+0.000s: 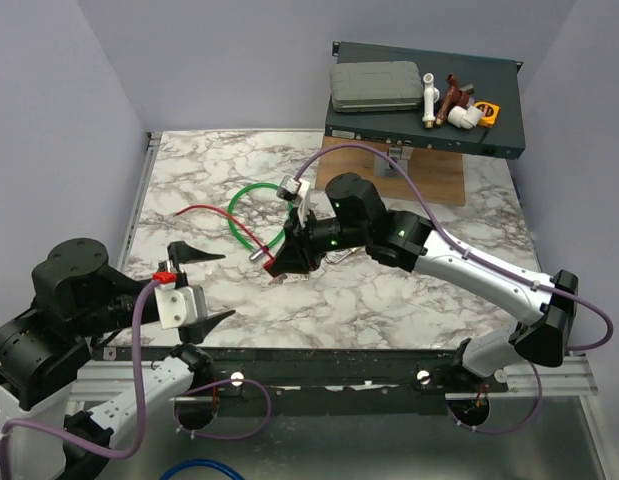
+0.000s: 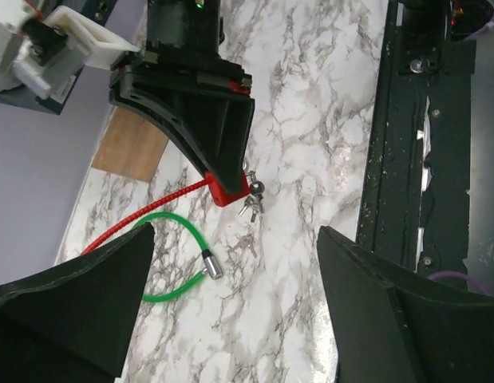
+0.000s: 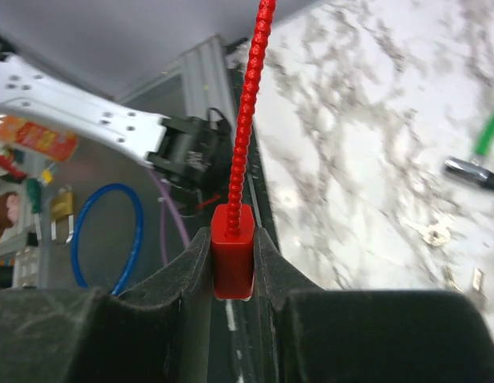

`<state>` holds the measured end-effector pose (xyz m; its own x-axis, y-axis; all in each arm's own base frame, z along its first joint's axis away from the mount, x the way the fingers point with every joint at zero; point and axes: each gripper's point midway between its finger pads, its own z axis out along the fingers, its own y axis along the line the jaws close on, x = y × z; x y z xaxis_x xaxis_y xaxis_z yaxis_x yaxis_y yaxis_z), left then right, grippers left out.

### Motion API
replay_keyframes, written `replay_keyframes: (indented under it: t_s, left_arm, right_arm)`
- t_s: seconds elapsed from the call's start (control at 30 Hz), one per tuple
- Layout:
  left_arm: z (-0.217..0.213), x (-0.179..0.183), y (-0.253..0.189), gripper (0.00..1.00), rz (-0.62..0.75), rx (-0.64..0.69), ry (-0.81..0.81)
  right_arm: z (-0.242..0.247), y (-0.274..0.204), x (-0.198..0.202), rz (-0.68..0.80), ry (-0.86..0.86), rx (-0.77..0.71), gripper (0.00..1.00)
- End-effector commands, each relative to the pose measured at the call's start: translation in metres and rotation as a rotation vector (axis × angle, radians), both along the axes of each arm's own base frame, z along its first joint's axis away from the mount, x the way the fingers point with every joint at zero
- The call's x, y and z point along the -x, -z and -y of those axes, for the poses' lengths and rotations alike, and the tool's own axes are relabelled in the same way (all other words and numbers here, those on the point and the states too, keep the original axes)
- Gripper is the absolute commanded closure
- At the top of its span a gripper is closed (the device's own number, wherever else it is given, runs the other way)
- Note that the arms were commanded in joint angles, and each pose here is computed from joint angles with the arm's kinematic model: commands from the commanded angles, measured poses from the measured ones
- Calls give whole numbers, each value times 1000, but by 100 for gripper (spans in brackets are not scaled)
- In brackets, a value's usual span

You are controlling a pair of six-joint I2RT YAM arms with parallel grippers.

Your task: Unlock with the key

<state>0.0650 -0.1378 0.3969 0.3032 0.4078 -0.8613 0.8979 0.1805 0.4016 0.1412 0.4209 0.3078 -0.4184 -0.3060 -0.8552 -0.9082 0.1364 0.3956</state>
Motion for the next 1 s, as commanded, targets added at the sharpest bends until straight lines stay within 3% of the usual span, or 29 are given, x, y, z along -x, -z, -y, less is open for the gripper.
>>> replay_keyframes:
  t_s: [0.0, 0.1, 0.27, 0.63, 0.97]
  left_arm:
    - [-5, 0, -21, 12, -16, 74, -74]
    - [-12, -21, -3, 1, -68, 39, -199]
    - [-21, -59, 56, 1, -258, -102, -400]
    - [-30, -103, 129, 2, -416, -180, -560]
    - [-24, -115, 166, 1, -466, -187, -544]
  right_arm:
    - [25, 29, -35, -5, 152, 76, 99]
    - [43, 61, -58, -2, 268, 146, 99]
    - [81, 98, -86, -38, 470, 212, 99]
    - [219, 124, -140, -59, 1062, 198, 99]
    - [251, 186, -151, -227, 1179, 231, 99]
